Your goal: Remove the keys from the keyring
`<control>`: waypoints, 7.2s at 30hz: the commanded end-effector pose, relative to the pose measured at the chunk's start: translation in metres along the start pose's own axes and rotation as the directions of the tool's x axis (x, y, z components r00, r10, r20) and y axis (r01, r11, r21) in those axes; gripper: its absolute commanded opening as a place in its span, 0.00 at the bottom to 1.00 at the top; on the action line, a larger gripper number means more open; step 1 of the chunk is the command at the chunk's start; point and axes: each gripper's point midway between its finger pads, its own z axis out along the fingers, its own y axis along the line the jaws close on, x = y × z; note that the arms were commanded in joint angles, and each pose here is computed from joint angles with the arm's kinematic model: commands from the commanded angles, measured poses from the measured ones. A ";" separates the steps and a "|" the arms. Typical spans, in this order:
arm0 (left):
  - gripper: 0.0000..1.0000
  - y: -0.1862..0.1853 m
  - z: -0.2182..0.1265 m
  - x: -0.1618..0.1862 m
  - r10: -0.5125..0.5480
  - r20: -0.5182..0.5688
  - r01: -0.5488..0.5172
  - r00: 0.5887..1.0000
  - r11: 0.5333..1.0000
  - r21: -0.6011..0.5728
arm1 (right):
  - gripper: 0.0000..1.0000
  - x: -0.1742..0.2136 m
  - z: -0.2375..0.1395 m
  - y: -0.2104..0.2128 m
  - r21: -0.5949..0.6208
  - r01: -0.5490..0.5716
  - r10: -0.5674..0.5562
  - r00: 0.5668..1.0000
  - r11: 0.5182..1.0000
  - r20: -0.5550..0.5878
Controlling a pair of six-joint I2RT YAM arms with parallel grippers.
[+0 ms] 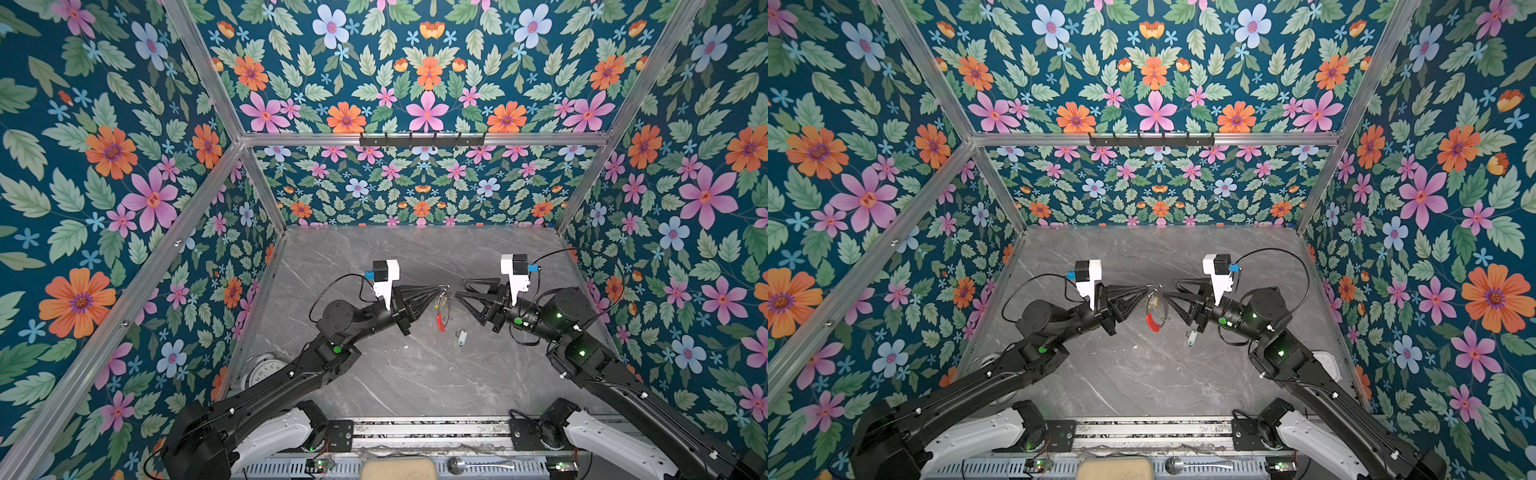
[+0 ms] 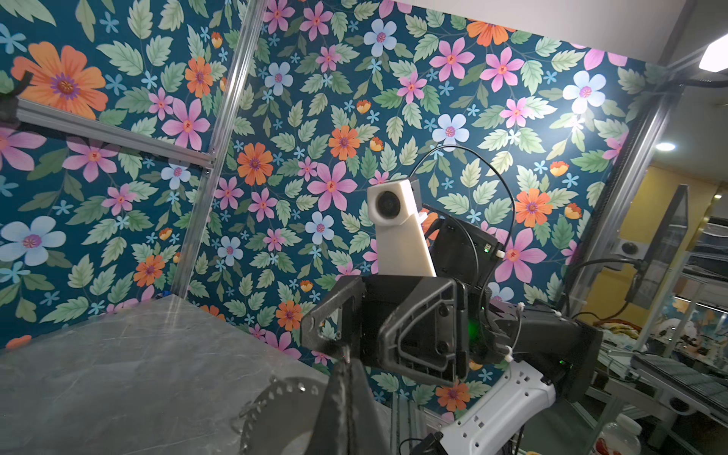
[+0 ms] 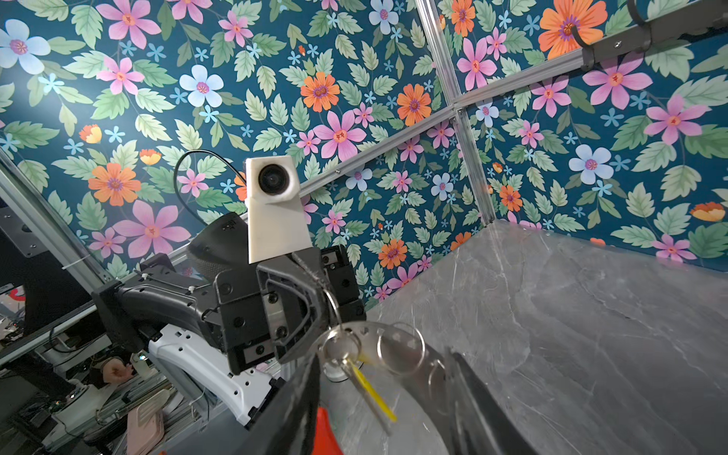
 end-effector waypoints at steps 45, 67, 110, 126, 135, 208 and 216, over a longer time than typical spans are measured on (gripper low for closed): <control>0.00 -0.032 -0.011 -0.014 0.057 0.120 -0.076 0.991 0.984 0.160 | 0.00 0.004 0.022 0.056 -0.376 -0.092 0.043 0.990 0.922 -0.135; 0.35 -0.038 -0.016 0.015 -0.106 -0.304 0.187 0.947 0.950 0.249 | 0.00 0.016 -0.001 0.042 -0.157 0.080 -0.140 0.896 0.984 -0.422; 0.00 -0.019 0.002 0.005 0.005 -0.241 0.031 0.970 0.989 0.143 | 0.46 -0.028 0.008 0.043 -0.088 0.187 -0.201 0.961 0.978 -0.192; 0.00 -0.016 -0.019 -0.038 0.150 0.133 -0.159 0.980 0.986 0.054 | 0.52 -0.019 0.003 0.026 -0.034 0.122 -0.123 0.992 0.992 -0.041; 0.00 -0.024 -0.016 -0.039 0.146 0.153 -0.163 0.977 0.981 0.104 | 0.53 -0.011 0.007 0.026 -0.048 0.108 -0.111 0.992 0.993 -0.063; 0.00 -0.026 -0.011 -0.022 0.056 0.128 -0.081 0.990 0.977 0.196 | 0.00 0.018 0.033 0.052 -0.243 0.077 -0.130 0.969 0.967 -0.209; 0.00 -0.028 -0.014 -0.019 0.074 0.101 -0.093 0.992 0.978 0.189 | 0.00 0.026 0.026 0.050 -0.200 0.048 -0.109 0.945 0.979 -0.308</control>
